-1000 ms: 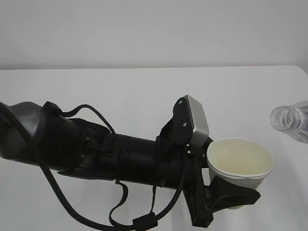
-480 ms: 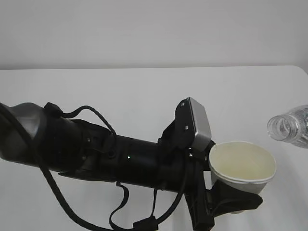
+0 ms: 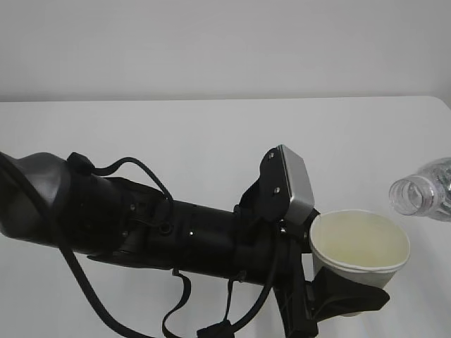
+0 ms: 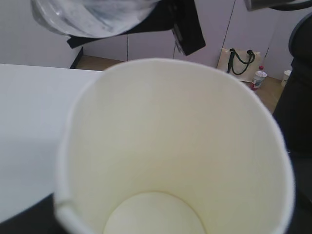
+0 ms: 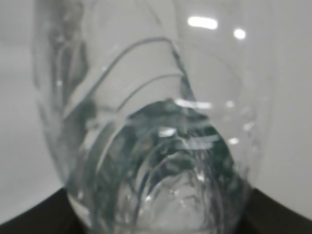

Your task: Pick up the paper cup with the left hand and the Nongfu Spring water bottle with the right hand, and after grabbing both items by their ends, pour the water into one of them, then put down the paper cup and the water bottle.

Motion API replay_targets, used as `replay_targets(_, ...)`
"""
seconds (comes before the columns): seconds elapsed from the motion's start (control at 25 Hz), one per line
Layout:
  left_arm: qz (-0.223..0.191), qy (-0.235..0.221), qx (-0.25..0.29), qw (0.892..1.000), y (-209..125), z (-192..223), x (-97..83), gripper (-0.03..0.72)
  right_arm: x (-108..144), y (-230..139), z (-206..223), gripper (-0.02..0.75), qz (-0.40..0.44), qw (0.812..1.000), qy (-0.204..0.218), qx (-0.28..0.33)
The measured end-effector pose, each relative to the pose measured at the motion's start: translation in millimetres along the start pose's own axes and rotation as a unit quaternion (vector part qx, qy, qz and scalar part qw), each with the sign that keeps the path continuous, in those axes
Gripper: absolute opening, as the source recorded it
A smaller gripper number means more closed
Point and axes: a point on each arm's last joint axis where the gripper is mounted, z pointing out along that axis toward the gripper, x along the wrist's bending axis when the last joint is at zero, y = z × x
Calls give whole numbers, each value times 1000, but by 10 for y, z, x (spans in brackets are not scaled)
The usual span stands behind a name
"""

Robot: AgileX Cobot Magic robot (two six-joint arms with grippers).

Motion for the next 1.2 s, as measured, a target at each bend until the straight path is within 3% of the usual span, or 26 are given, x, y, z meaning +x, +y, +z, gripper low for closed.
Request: replay_targets(1.2,-1,1,-1,1000,2,0,3,464,-106,40,-6,419,-20,1000,-16,-16)
